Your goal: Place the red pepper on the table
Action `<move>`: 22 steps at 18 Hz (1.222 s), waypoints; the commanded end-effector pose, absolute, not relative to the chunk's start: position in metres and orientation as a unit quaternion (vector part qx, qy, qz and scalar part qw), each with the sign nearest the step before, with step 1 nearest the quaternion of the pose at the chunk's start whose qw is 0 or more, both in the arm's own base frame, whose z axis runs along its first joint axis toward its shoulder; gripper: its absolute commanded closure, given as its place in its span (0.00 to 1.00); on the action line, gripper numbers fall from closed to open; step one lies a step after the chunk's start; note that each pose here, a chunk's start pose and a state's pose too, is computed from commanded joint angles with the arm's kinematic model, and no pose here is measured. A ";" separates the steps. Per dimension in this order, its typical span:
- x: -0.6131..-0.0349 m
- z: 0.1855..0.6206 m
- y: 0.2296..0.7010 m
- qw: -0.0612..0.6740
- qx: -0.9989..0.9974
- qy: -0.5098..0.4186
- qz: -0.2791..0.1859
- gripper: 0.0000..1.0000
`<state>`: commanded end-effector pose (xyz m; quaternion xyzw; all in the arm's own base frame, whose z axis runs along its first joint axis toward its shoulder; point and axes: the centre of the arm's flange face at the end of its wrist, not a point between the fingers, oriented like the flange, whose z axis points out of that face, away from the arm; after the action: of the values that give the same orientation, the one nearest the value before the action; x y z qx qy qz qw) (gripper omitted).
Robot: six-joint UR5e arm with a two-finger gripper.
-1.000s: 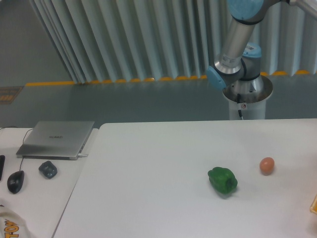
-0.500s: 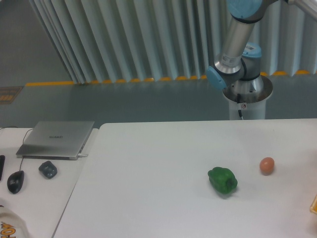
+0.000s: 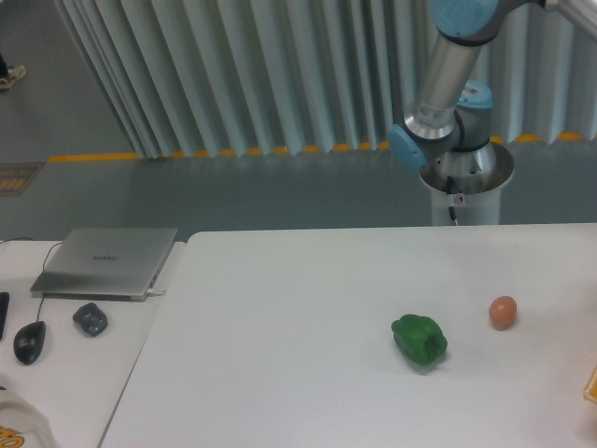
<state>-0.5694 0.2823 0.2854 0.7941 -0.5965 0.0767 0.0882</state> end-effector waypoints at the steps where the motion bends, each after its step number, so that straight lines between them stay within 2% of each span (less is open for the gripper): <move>1: -0.569 0.283 0.283 0.087 0.793 -0.597 0.078 0.00; 3: -0.569 0.282 0.283 0.087 0.793 -0.597 0.079 0.04; 4: -0.569 0.282 0.283 0.087 0.793 -0.597 0.079 0.23; 5: -0.571 0.285 0.284 0.088 0.793 -0.598 0.077 0.26; 6: -0.572 0.288 0.284 0.092 0.793 -0.598 0.075 0.34; 8: -0.571 0.290 0.287 0.094 0.791 -0.600 0.074 0.38; 10: -0.571 0.289 0.287 0.095 0.791 -0.600 0.075 0.48; 15: -0.571 0.292 0.288 0.096 0.791 -0.600 0.072 0.51; 16: -0.570 0.293 0.287 0.096 0.792 -0.599 0.072 0.50; 17: -0.570 0.292 0.288 0.092 0.794 -0.597 0.071 0.36; 18: -0.571 0.291 0.287 0.091 0.795 -0.596 0.071 0.03; 22: -0.576 0.307 0.286 0.081 0.808 -0.581 0.054 0.00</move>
<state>-0.5759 0.2864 0.3068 0.8084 -0.5805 0.0536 0.0810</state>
